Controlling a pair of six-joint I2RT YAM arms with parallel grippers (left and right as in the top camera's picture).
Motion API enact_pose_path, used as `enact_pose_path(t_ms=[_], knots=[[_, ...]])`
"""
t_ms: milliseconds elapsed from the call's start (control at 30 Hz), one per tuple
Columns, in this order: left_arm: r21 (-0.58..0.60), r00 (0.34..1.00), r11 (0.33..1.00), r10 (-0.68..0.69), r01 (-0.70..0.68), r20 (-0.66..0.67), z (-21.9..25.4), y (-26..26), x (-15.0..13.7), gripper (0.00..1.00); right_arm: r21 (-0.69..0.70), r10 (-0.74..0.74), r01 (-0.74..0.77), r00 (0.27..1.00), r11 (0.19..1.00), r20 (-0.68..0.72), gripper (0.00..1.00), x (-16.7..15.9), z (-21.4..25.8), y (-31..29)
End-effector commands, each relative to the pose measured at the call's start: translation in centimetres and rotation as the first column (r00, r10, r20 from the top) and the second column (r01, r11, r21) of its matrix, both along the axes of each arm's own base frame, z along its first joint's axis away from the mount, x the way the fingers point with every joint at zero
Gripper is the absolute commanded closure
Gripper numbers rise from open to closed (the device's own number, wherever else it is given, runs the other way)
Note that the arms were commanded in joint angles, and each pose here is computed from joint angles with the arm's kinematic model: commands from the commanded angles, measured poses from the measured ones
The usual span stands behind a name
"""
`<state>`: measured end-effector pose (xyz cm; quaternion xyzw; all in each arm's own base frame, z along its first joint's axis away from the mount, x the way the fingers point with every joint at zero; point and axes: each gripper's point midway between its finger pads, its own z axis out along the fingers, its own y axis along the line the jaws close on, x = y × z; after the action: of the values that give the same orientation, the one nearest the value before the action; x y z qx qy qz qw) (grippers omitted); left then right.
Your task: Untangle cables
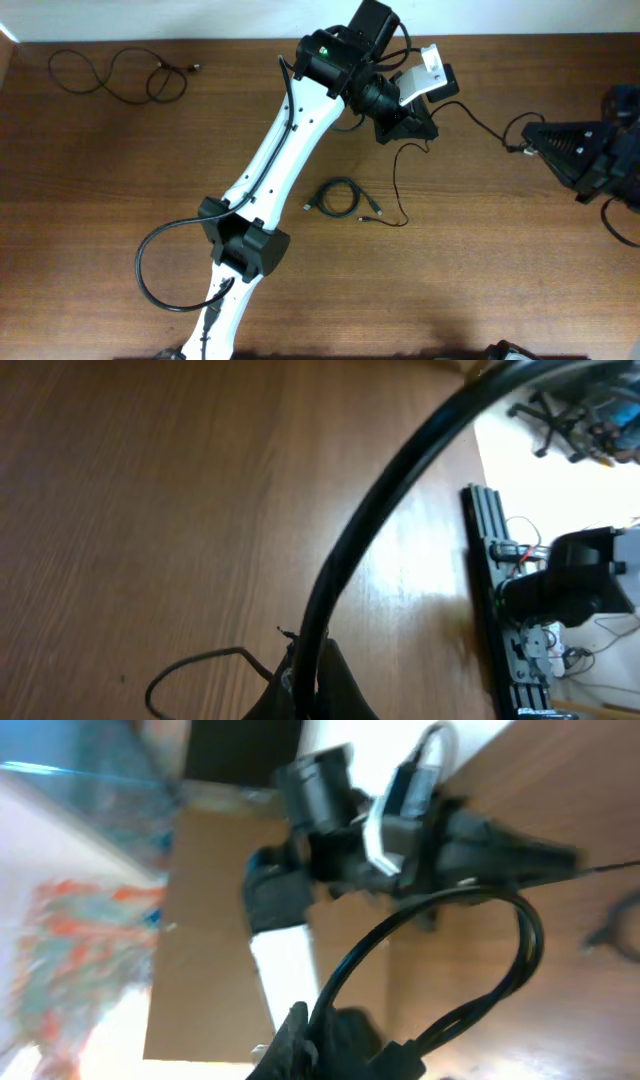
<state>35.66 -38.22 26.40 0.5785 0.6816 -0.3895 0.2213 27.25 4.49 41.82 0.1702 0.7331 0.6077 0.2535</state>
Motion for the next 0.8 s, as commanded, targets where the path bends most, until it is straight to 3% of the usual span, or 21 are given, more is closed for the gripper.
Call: enact_pose_path(t_ms=[0, 133, 233, 300, 400, 600, 767], knots=[[0.085, 0.99, 0.987, 0.141, -0.139, -0.017, -0.3, 1.7, 1.7, 1.0, -0.257, -0.199, 0.189, 0.98, 0.948, -0.013, 0.96, 2.0, -3.5, -3.2], [0.088, 0.981, 0.978, 0.191, -0.188, -0.02, 0.4, 2.5, 2.4, 1.0, -0.564, -0.458, 0.322, 0.881, 0.761, -0.116, 0.95, 1.8, -9.0, -8.6], [0.106, 0.966, 0.961, 0.248, -0.255, 0.077, 2.1, 3.5, 3.3, 1.0, -0.742, -0.627, 0.306, 0.754, 0.596, -0.193, 0.81, -0.1, -12.4, -12.7], [0.108, 0.951, 0.95, 0.276, -0.292, 0.141, 3.5, 4.3, 3.5, 1.0, -0.785, -0.664, 0.264, 0.71, 0.56, -0.235, 0.74, -1.1, -13.8, -13.7], [0.076, 0.944, 0.953, 0.275, -0.293, 0.181, 5.8, 4.5, 2.5, 1.0, -0.783, -0.624, 0.199, 0.727, 0.589, -0.286, 0.73, -1.1, -14.9, -13.3], [-0.009, 0.962, 0.971, 0.239, -0.24, 0.128, 9.2, 3.1, -1.0, 1.0, -0.626, -0.262, 0.033, 0.924, 0.779, -0.277, 0.61, 1.5, -14.6, -7.8], [-0.095, 0.975, 0.976, 0.206, -0.198, 0.079, 11.9, 2.4, -3.0, 1.0, -0.58, -0.103, -0.1, 0.946, 0.808, -0.307, 0.59, 2.3, -15.5, -4.1]])
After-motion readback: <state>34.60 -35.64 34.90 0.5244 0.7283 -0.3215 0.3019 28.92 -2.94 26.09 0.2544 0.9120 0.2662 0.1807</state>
